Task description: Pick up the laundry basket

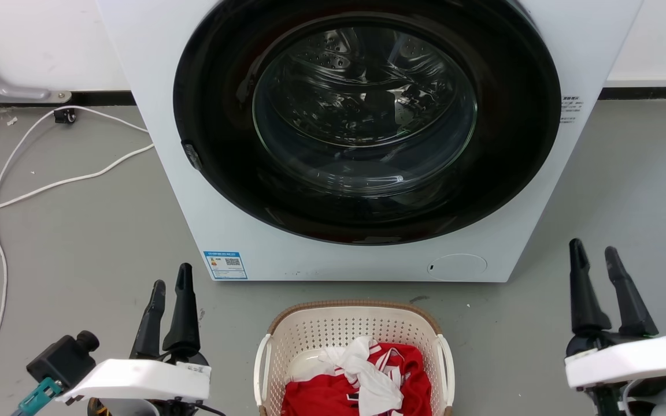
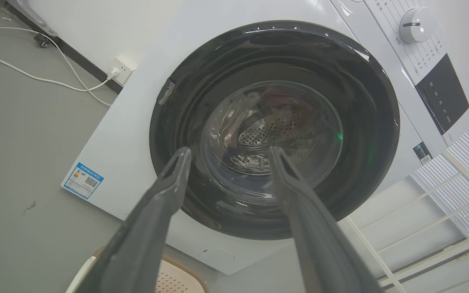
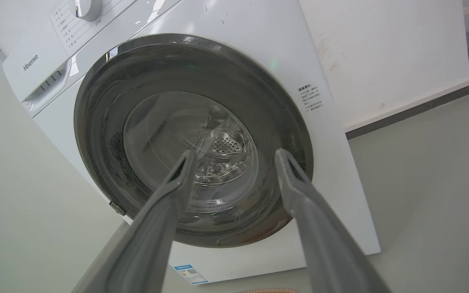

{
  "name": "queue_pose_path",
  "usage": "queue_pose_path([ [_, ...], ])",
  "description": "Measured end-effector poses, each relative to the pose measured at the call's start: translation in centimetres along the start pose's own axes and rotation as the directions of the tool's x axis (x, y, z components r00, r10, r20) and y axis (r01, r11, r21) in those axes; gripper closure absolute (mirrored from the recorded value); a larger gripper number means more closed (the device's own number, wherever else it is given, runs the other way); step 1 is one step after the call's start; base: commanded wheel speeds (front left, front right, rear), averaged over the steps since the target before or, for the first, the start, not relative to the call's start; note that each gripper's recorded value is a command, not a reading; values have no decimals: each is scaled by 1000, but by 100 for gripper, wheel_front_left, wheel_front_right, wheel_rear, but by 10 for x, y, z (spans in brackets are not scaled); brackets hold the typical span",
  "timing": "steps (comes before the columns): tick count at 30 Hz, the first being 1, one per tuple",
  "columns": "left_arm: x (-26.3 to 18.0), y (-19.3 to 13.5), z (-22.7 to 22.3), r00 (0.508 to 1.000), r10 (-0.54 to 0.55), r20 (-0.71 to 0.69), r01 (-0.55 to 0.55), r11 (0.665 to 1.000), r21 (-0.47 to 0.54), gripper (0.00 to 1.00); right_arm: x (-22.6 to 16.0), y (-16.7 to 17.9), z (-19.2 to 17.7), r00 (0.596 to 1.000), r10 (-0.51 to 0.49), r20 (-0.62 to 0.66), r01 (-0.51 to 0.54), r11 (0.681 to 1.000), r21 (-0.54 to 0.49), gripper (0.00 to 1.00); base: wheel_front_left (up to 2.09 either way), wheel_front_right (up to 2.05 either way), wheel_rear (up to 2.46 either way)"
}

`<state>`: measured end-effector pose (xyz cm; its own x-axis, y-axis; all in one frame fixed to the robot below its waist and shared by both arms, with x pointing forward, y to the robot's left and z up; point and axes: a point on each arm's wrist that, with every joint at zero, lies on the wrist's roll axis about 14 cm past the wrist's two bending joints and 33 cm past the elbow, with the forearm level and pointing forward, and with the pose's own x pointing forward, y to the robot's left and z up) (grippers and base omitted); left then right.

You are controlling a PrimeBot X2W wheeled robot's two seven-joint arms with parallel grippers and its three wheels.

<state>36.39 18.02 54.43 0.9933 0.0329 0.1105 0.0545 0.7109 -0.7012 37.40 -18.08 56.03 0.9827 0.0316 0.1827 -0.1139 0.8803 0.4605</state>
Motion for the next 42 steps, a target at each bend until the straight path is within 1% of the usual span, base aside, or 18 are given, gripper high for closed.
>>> queue_pose_path([
  [5, 0, -7, -3, 1000, -17, -2, 17, 994, 112, 0, -4, 3, -9, 1000, 12, -26, -14, 996, -86, 0, 0, 0, 0],
  [7, 0, -13, -5, 999, -39, -5, 39, 987, 155, 0, -5, 4, -11, 999, 19, -31, -23, 993, -115, 0, 0, 0, 0],
  [10, -1, -22, -9, 998, -69, -13, 70, 974, 217, 0, -7, 4, -13, 999, 19, -36, -24, 989, -149, 0, 0, 0, 0],
  [16, -4, -29, -18, 996, -88, -34, 95, 943, 320, 0, -10, 3, -20, 998, 21, -55, -32, 976, -217, 0, 0, 0, 0],
  [21, -6, -36, -26, 992, -112, -57, 125, 908, 400, 0, -13, 1, -26, 997, 20, -72, -38, 965, -258, 0, 0, 0, 0],
  [30, -12, -44, -37, 986, -143, -87, 167, 851, 498, 0, -16, 0, -29, 996, 26, -80, -51, 941, -334, 0, 0, 0, 0],
  [33, -13, -47, -42, 983, -156, -98, 184, 837, 515, 0, -17, 1, -30, 996, 30, -82, -58, 930, -362, 0, 0, 0, 0],
  [36, -15, -48, -45, 981, -163, -105, 194, 831, 521, 0, -18, 1, -31, 996, 34, -86, -64, 921, -385, 0, 0, 0, 0],
  [40, -17, -48, -49, 978, -171, -116, 207, 814, 543, 0, -18, 3, -31, 995, 46, -85, -78, 901, -427, 0, 0, 0, 0],
  [42, -19, -51, -52, 973, -191, -130, 231, 793, 564, 0, -18, 4, -31, 995, 51, -86, -84, 892, -444, 0, 0, 0, 0],
])
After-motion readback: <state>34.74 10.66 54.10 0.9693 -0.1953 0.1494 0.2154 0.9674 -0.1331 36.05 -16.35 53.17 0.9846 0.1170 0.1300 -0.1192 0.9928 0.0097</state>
